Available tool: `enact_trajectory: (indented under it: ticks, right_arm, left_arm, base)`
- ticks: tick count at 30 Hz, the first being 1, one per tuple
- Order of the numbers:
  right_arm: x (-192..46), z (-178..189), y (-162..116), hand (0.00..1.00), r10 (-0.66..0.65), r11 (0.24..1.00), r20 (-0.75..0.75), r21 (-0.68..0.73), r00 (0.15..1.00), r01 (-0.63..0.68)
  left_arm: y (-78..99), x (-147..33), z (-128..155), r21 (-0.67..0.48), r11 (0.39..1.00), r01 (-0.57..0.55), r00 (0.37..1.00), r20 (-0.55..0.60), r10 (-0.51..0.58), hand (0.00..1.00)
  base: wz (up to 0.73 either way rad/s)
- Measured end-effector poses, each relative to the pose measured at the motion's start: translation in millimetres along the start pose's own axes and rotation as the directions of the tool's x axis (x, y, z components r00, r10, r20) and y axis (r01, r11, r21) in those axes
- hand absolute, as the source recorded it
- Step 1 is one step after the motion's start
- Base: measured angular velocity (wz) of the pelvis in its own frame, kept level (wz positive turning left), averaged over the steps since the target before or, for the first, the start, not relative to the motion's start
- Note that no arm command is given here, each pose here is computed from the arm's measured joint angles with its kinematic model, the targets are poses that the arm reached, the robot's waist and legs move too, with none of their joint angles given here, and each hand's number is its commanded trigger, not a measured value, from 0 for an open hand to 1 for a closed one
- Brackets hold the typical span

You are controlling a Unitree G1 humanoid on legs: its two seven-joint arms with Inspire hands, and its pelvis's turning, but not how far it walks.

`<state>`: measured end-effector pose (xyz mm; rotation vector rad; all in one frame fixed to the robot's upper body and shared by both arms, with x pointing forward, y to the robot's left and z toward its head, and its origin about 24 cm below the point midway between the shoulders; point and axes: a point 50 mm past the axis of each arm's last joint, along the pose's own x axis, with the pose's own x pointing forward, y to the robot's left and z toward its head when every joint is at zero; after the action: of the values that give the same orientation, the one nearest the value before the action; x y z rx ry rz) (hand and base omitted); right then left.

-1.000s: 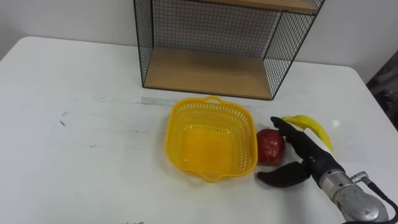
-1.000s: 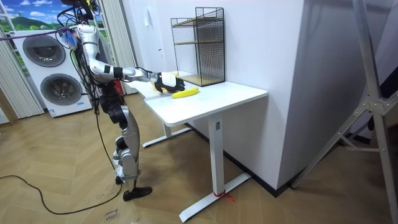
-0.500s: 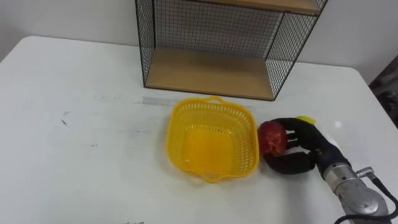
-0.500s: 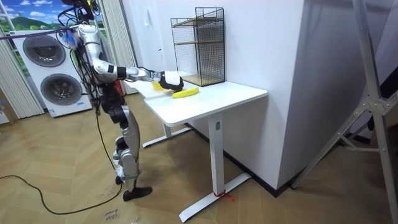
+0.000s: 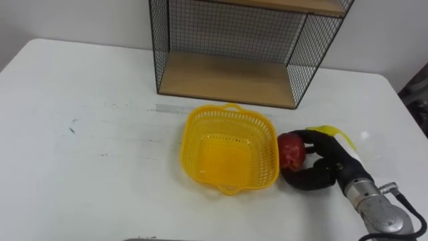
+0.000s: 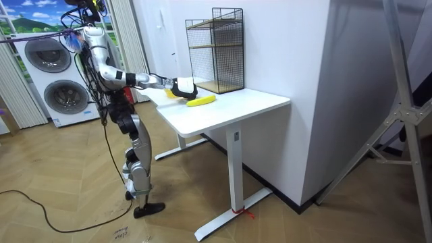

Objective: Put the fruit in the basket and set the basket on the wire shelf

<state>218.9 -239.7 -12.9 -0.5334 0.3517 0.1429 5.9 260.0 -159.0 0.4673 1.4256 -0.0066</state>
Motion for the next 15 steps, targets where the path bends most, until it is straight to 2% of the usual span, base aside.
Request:
enact_trajectory:
  ticks: [15]
  right_arm:
    - [-0.9,-0.9,1.6,1.00,-0.023,0.998,0.004,0.054,1.000,0.023]
  left_arm:
    - [-1.0,-0.6,-3.4,-0.002,1.000,-0.002,1.000,-0.007,0.002,0.00]
  base:
    - [0.00]
